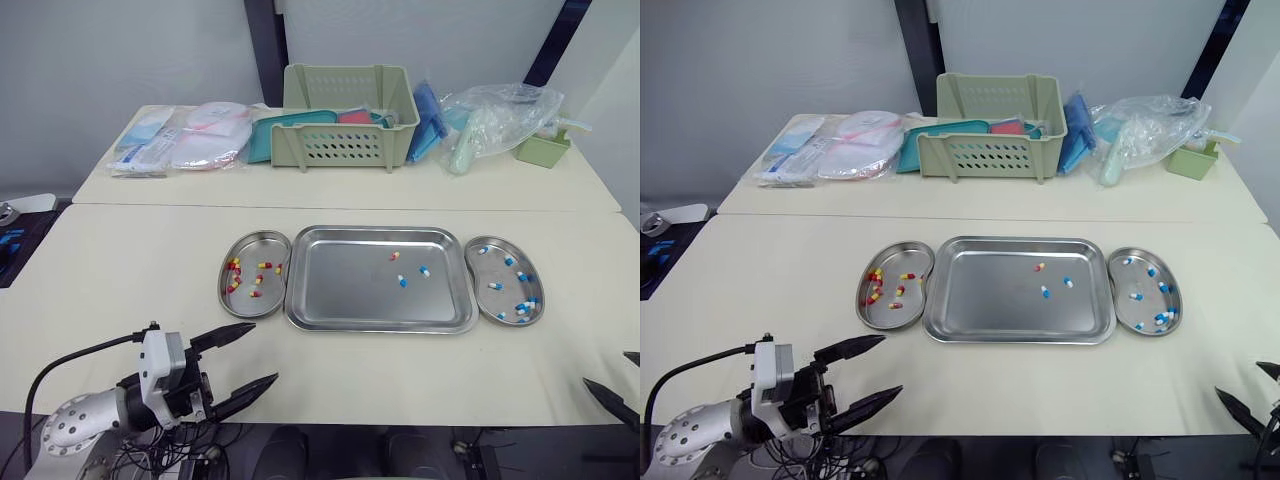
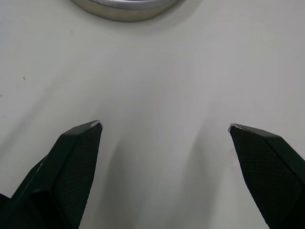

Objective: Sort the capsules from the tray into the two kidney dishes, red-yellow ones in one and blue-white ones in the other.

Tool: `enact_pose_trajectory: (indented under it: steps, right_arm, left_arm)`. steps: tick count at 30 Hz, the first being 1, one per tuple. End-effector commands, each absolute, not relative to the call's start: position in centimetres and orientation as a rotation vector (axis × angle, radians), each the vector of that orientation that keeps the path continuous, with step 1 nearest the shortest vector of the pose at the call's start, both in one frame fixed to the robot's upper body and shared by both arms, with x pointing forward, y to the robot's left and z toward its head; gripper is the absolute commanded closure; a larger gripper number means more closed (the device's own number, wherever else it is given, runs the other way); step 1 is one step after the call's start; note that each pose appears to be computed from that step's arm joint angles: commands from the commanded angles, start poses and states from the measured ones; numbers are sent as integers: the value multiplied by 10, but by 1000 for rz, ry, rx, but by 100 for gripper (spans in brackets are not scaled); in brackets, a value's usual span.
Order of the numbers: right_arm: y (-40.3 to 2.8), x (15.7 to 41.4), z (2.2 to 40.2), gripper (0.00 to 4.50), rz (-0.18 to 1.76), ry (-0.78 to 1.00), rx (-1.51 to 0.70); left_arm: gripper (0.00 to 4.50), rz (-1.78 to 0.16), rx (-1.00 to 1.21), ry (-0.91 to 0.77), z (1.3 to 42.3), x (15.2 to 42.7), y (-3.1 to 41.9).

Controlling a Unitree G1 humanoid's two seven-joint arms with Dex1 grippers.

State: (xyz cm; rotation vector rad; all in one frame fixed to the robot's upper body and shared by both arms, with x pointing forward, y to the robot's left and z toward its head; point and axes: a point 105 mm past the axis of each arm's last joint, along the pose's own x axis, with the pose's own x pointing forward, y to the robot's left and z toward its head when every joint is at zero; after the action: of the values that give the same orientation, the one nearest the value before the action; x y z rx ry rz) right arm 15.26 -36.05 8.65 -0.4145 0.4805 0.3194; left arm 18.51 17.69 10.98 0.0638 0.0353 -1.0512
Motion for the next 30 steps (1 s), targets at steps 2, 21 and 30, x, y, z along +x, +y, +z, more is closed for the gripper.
enact_pose_trajectory:
  steps: [2,21,30]
  right_arm:
    - [-350,147,104,0,362,449,-455]
    - [-158,219,122,0,702,225,-348]
    - [-121,262,113,127,642,240,-318]
  left_arm:
    - [7,-1084,60,-55,120,188,166]
    - [7,-1089,94,-68,124,196,154]
    - [0,-1094,98,-75,127,197,145]
